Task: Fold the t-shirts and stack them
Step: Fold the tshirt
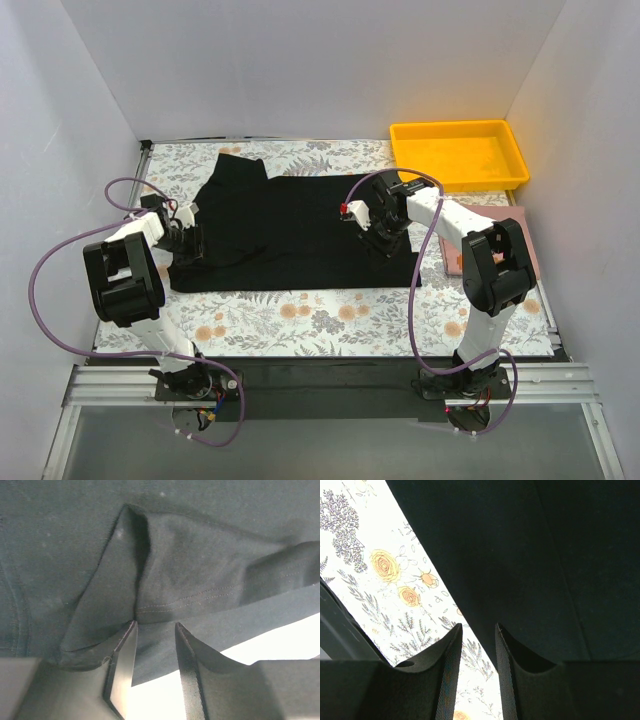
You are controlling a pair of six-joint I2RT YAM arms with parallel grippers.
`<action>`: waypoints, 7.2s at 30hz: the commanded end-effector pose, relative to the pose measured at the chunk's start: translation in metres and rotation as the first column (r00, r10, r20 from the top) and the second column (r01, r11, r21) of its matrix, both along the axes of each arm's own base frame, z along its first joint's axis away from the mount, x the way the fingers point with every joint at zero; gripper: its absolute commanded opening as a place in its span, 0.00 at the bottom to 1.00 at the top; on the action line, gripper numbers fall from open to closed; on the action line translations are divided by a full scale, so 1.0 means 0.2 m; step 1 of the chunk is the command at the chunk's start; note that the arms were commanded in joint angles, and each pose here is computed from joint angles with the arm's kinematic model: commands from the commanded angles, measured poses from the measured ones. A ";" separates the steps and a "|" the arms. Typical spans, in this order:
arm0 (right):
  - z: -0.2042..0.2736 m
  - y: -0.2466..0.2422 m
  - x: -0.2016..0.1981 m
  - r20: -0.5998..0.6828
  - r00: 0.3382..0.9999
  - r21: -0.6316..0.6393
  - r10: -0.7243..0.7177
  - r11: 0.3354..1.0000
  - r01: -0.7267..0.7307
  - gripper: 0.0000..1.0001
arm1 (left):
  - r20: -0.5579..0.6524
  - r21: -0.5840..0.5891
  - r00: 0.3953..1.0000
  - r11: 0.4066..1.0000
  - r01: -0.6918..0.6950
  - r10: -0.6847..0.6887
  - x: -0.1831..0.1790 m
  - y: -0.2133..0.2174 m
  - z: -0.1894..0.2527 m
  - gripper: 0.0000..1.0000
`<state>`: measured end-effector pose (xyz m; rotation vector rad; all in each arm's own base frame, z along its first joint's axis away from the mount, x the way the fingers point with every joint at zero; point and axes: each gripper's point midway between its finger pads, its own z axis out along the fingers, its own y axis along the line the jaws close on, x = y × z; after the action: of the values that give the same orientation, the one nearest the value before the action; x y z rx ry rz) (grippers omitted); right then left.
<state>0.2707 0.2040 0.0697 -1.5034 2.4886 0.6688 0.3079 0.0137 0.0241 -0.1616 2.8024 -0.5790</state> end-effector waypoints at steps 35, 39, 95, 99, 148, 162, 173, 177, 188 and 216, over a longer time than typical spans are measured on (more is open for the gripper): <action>-0.02 0.00 -0.01 -0.006 1.000 -0.007 0.012 1.000 -0.012 0.39 | 0.112 0.090 0.993 0.996 0.018 -0.028 0.13 -0.03 0.10 0.13; -0.03 -0.01 -0.02 -0.007 1.000 -0.013 0.015 1.000 -0.015 0.39 | 0.167 0.078 0.986 0.997 0.009 -0.022 0.20 -0.04 0.18 0.00; 0.12 -0.08 -0.08 0.087 0.996 0.004 -0.010 1.000 0.009 0.46 | 0.233 0.112 0.921 0.949 0.294 -0.313 -0.02 -0.05 0.41 0.43; 0.28 -0.09 0.33 0.250 0.966 0.006 -0.067 0.998 0.067 0.54 | 0.357 0.075 0.899 0.967 0.244 -0.254 0.32 -0.04 0.60 0.52; -0.35 -0.25 -0.51 -0.125 0.990 -0.177 0.066 0.980 -0.088 0.36 | -0.091 0.245 0.968 0.937 0.248 -0.233 -0.41 0.19 -0.04 0.39; 0.04 -0.12 -0.02 0.132 0.991 -0.075 0.021 0.997 -0.011 0.45 | 0.334 0.127 0.914 0.972 0.199 -0.231 0.17 0.12 0.55 0.56; 0.12 -0.24 0.85 0.333 0.933 -0.063 -0.134 0.985 0.163 0.44 | 0.504 -0.015 0.853 0.986 0.166 -0.136 0.63 0.09 0.80 0.59; 0.13 -0.28 1.09 0.384 0.898 -0.049 -0.212 0.967 0.249 0.39 | 0.507 -0.015 0.852 0.988 0.156 -0.127 0.65 0.08 0.80 0.60; -0.07 -0.32 1.18 0.401 0.883 -0.073 -0.244 0.952 0.296 0.36 | 0.509 -0.025 0.853 0.989 0.147 -0.114 0.66 0.06 0.77 0.60; 0.10 -0.30 1.25 0.478 0.691 0.181 -0.543 0.830 0.527 0.46 | 0.484 -0.049 0.868 0.987 0.154 -0.111 0.62 0.02 0.71 0.60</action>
<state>0.4992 0.1374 0.0376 -0.8605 2.4008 0.1292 0.4329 0.0240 0.1489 0.1178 2.3600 -0.6601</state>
